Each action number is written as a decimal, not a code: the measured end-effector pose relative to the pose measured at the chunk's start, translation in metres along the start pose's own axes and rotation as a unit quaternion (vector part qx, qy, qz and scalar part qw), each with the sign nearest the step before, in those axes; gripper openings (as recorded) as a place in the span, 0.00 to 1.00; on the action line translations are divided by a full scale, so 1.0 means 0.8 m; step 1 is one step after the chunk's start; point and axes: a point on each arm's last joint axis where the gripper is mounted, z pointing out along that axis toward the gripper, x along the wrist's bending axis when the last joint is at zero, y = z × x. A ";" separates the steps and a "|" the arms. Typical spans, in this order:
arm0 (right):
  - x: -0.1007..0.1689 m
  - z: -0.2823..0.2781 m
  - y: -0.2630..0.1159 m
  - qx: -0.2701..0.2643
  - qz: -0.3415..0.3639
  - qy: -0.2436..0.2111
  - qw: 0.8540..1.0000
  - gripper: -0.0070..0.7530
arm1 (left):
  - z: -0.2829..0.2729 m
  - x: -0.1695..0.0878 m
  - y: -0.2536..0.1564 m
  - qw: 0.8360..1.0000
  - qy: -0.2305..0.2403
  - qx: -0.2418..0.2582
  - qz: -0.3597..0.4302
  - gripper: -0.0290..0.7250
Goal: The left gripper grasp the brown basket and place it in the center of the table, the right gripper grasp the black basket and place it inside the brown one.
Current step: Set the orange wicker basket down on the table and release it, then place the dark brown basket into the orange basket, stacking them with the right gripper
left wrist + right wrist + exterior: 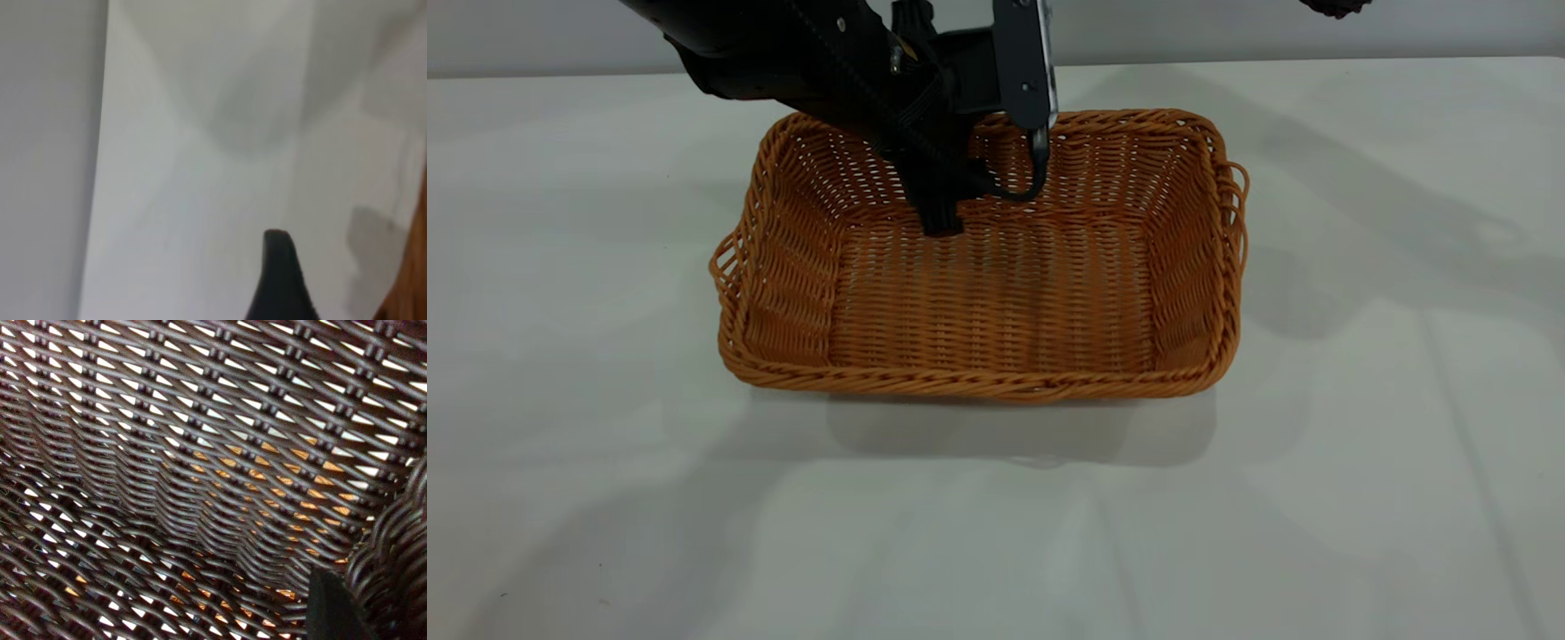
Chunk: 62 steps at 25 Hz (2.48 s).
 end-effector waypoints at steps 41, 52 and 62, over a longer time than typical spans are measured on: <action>0.001 0.000 -0.003 0.014 -0.022 0.003 1.000 0.27 | 0.001 0.006 0.010 0.998 0.028 -0.049 -0.038 0.55; -0.012 -0.016 0.010 -0.022 0.005 0.021 1.000 0.27 | -0.030 0.039 0.023 0.993 0.078 -0.064 -0.059 0.56; -0.059 -0.062 0.031 -0.087 0.052 0.025 0.995 0.27 | -0.193 0.119 0.038 0.956 0.201 -0.102 -0.188 0.56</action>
